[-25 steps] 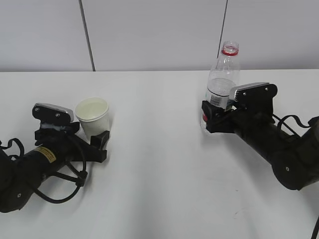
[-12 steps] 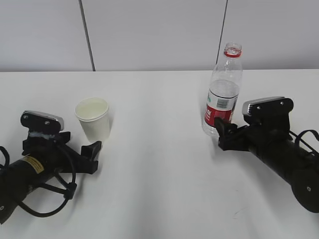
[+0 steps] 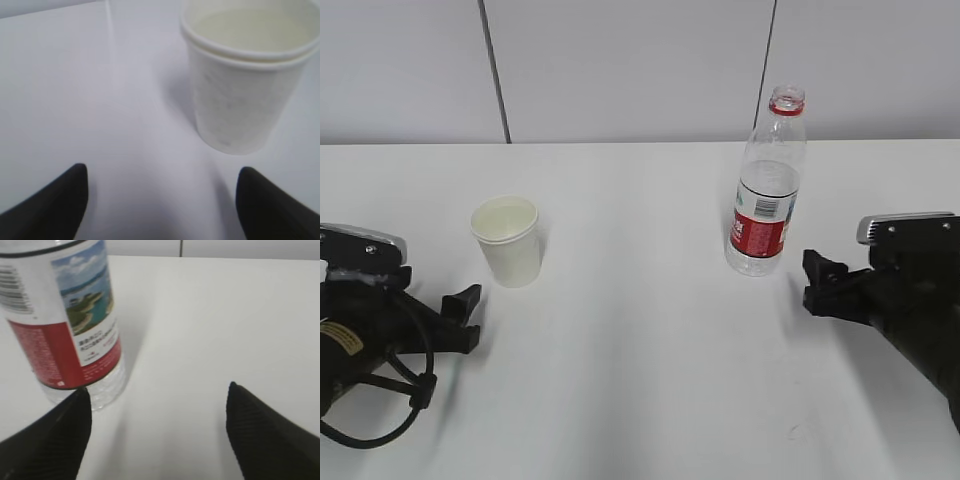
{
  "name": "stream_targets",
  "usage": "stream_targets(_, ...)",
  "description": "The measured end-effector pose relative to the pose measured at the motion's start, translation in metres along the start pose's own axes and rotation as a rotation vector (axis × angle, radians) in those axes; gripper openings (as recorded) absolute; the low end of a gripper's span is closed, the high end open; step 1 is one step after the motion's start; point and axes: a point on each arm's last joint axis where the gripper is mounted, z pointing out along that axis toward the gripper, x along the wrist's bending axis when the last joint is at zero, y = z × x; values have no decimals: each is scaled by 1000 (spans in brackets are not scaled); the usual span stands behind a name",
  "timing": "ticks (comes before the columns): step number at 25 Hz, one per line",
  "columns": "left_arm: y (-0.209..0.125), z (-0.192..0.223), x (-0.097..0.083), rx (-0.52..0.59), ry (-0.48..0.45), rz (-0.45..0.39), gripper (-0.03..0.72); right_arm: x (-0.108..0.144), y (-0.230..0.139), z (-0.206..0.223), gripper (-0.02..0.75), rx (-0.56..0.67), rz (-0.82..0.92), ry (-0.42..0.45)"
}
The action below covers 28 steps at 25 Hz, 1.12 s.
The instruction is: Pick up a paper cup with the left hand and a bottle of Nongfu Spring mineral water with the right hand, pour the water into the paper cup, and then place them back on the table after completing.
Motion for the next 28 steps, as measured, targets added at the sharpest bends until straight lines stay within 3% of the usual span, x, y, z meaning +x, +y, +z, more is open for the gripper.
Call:
stream_targets(7,12,-7,13,-39,89,-32,556,-17,7,-13,604,-10,15,-99)
stream_targets(15,23,-15,45,-26,144,-53,556,-47,10,-16,594,-22,74,-170)
stream_targets(23,33,-25,59,2,174,-69,554,-64,24,-14,594,42,140,-184)
stream_targets(28,42,-20,61,97,158,-81,543,-63,51,-3,591,120,157,-149)
